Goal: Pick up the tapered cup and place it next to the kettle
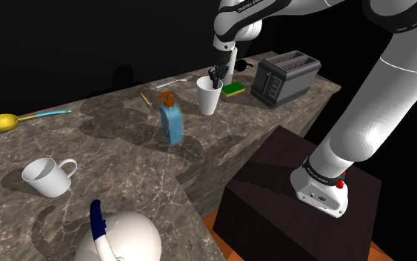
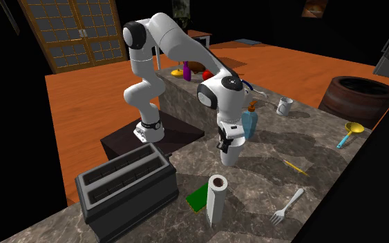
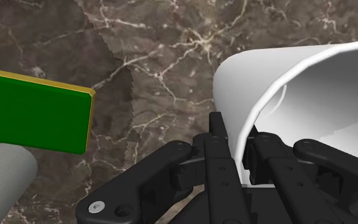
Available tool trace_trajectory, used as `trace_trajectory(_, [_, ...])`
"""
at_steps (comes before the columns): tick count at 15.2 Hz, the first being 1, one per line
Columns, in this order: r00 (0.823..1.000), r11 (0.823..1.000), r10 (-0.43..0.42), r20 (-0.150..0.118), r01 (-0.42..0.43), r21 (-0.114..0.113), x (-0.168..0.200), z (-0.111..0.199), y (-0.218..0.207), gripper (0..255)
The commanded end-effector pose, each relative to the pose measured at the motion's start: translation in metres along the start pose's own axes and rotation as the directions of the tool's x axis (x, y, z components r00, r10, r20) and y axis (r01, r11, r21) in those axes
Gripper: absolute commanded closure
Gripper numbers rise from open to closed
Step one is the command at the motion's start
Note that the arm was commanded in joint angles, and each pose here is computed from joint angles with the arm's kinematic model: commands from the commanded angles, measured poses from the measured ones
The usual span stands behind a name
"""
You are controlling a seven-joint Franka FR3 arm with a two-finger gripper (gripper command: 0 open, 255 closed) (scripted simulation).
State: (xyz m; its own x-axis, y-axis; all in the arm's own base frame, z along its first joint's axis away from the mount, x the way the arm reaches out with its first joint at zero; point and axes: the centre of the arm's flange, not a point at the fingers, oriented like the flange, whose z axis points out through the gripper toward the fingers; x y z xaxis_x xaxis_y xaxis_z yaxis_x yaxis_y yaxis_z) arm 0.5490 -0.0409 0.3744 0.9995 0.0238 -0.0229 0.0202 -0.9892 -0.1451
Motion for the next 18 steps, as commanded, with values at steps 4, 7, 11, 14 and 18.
trace_trajectory(4, [1.000, 1.000, 0.000, 0.000, 0.000, 0.000, 0.000, 0.000, 0.000, 255])
trace_trajectory(7, [1.000, 1.000, 0.000, 0.000, 0.000, 0.000, 0.000, -0.015, -0.002, 255])
trace_trajectory(11, [1.000, 1.000, 0.000, 0.000, 0.000, 0.000, -0.001, -0.036, -0.005, 255])
trace_trajectory(14, [1.000, 1.000, 0.000, 0.000, 0.000, 0.000, -0.001, -0.052, -0.007, 255])
trace_trajectory(18, [1.000, 1.000, 0.000, 0.000, 0.000, 0.000, -0.002, -0.073, -0.010, 255])
